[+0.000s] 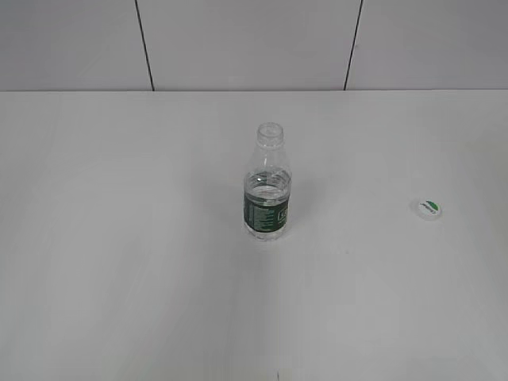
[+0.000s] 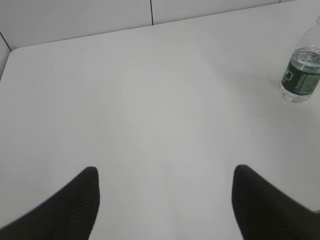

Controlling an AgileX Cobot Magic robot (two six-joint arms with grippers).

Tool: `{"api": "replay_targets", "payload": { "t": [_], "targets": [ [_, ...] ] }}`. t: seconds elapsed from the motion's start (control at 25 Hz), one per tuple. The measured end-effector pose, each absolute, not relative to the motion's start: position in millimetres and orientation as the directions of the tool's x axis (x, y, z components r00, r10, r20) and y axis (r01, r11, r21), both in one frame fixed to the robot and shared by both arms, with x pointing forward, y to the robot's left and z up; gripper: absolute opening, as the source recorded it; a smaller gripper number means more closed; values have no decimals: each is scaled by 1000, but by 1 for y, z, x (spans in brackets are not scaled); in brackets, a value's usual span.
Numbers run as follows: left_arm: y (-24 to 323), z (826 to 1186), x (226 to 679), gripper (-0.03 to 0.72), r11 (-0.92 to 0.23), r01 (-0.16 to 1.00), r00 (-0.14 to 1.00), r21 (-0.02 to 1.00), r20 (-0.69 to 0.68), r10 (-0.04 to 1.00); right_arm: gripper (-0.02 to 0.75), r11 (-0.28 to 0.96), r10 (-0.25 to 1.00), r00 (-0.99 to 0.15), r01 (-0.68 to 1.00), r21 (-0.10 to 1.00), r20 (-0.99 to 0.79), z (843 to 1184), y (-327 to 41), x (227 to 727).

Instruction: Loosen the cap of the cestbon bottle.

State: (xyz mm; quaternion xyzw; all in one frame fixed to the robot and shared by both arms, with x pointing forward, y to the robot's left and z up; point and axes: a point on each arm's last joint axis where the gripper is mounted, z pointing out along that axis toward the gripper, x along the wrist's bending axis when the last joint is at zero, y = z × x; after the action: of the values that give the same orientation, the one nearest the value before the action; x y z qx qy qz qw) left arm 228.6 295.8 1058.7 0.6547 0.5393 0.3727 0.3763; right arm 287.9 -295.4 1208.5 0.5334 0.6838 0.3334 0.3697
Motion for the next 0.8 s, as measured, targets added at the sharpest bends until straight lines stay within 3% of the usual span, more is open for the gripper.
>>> {"api": "replay_targets", "payload": {
  "t": [0.8],
  "targets": [
    [296, 1059, 229, 498, -136, 425, 141, 895, 83, 987, 580, 159, 986, -124, 444, 882, -115, 1087, -301, 222]
  ]
}}
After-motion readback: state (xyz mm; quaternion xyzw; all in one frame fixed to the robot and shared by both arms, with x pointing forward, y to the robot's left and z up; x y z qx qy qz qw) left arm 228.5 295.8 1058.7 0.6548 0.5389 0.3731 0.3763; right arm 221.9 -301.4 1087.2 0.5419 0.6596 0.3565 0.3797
